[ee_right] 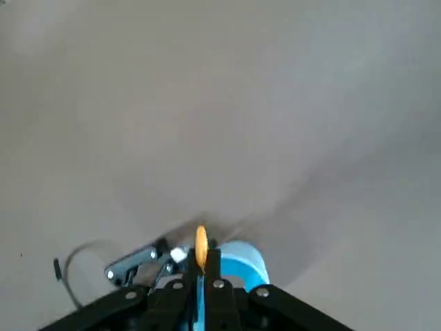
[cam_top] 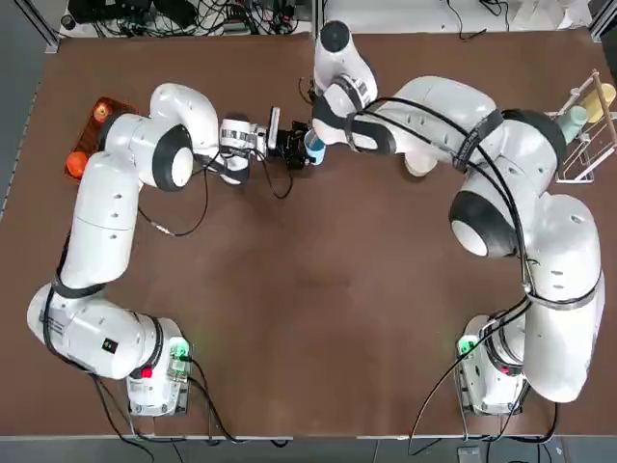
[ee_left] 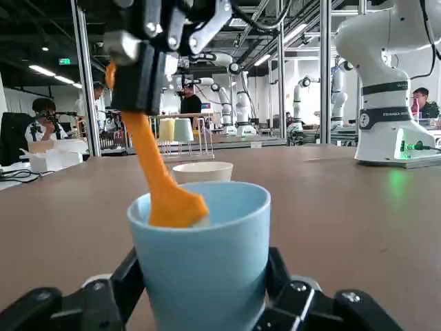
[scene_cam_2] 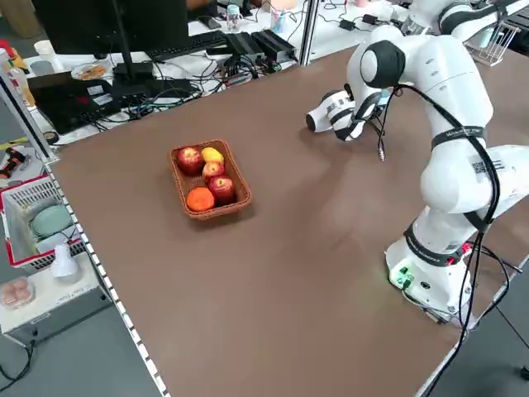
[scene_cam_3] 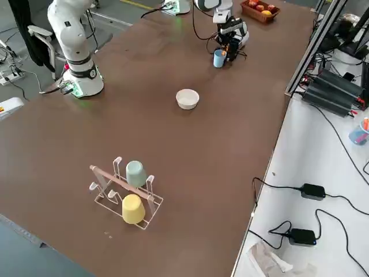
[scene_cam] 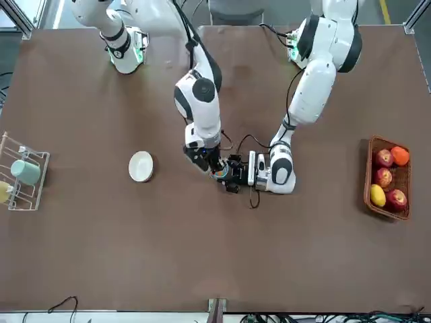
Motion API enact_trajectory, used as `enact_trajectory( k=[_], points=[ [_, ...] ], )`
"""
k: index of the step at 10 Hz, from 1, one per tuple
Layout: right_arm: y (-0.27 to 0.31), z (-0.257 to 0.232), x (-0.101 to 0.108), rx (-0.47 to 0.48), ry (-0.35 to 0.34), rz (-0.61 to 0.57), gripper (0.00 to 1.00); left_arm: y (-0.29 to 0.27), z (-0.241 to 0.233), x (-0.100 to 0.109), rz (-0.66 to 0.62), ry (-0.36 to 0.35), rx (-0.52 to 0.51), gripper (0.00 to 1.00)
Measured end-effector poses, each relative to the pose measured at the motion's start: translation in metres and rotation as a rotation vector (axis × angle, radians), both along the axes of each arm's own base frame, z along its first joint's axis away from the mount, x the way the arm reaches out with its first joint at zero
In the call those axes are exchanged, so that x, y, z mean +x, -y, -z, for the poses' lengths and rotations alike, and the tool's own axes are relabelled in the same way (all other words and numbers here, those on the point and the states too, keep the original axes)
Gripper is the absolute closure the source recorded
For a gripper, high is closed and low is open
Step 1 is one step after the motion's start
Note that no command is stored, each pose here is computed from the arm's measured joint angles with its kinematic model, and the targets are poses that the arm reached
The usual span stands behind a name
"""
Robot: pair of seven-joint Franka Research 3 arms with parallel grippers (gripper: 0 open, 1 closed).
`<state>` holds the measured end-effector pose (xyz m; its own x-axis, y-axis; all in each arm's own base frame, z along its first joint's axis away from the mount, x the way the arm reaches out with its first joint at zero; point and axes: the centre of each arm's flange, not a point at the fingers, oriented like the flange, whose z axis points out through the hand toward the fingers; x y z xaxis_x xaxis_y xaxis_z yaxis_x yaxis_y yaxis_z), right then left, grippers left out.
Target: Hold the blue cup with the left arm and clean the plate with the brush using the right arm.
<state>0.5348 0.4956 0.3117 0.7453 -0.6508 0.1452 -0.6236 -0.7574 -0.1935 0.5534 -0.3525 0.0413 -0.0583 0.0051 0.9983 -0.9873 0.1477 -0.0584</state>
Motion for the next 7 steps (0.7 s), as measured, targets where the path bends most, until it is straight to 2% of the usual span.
enact_trajectory(
  k=[2,5,7],
  points=[
    [0.003,0.001,0.001,-0.013,-0.013,0.002,0.95,0.000,0.000,0.000,0.000,0.000,0.000,0.26],
    [-0.008,-0.001,-0.010,-0.022,-0.029,-0.017,0.95,0.000,0.000,0.000,0.000,0.000,0.000,0.26],
    [-0.015,-0.022,-0.015,-0.021,-0.038,-0.025,0.95,0.000,0.000,0.000,0.001,0.000,0.000,0.26]
  ],
)
